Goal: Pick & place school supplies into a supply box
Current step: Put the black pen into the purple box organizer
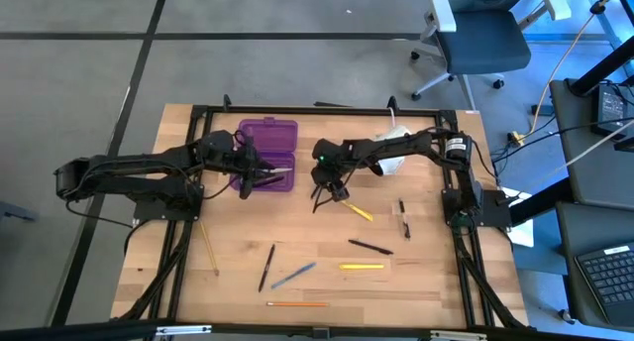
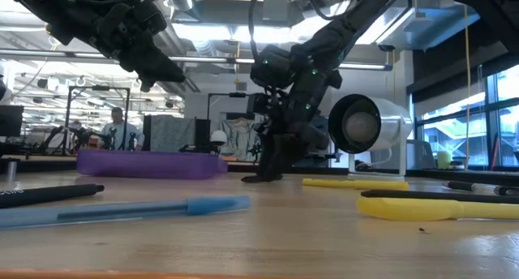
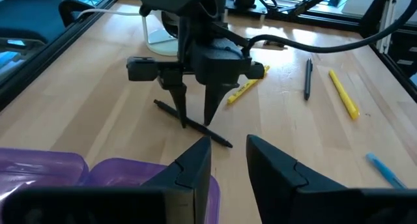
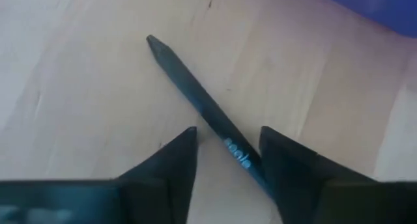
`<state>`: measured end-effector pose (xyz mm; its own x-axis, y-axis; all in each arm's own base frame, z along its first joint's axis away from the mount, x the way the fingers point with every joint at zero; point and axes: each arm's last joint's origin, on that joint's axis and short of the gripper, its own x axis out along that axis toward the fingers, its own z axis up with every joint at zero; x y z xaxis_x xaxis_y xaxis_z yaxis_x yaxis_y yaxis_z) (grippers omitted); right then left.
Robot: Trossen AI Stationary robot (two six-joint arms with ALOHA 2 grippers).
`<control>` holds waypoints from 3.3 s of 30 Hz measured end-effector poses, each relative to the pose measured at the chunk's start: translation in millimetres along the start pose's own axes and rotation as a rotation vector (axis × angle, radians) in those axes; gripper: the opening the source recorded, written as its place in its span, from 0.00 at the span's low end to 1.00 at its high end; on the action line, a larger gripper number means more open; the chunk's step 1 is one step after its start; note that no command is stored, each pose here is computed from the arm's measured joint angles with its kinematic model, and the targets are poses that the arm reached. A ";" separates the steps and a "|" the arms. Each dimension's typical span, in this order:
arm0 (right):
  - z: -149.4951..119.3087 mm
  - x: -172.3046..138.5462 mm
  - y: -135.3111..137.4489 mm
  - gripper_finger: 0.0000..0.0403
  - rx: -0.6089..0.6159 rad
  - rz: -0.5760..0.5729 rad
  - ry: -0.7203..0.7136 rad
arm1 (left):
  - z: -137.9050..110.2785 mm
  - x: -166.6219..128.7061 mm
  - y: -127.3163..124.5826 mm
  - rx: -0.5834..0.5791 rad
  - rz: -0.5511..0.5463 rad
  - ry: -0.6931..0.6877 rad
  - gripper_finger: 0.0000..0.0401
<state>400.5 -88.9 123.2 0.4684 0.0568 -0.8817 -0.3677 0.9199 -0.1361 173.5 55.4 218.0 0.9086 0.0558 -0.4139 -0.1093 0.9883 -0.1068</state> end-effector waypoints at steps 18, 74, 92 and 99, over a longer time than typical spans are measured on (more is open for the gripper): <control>-3.5 1.0 2.7 0.09 0.133 0.021 0.037 | 0.0 0.0 0.0 -0.002 0.000 0.000 0.22; 65.5 -151.2 16.2 0.11 0.370 -0.010 -0.556 | 16.9 35.0 -20.4 0.076 -0.125 -0.207 0.29; 90.0 -203.8 53.4 0.11 0.272 -0.082 -0.747 | 27.7 74.1 -15.8 0.103 -0.152 -0.550 0.48; 96.7 -200.5 51.8 0.11 0.250 -0.161 -0.792 | 22.6 83.0 -15.4 0.022 -0.180 -0.553 0.53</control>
<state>365.2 -15.1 336.5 0.9588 0.0866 -0.2706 -0.1031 0.9936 -0.0471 259.7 48.1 205.7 0.9882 -0.0534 0.1434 0.0696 0.9914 -0.1105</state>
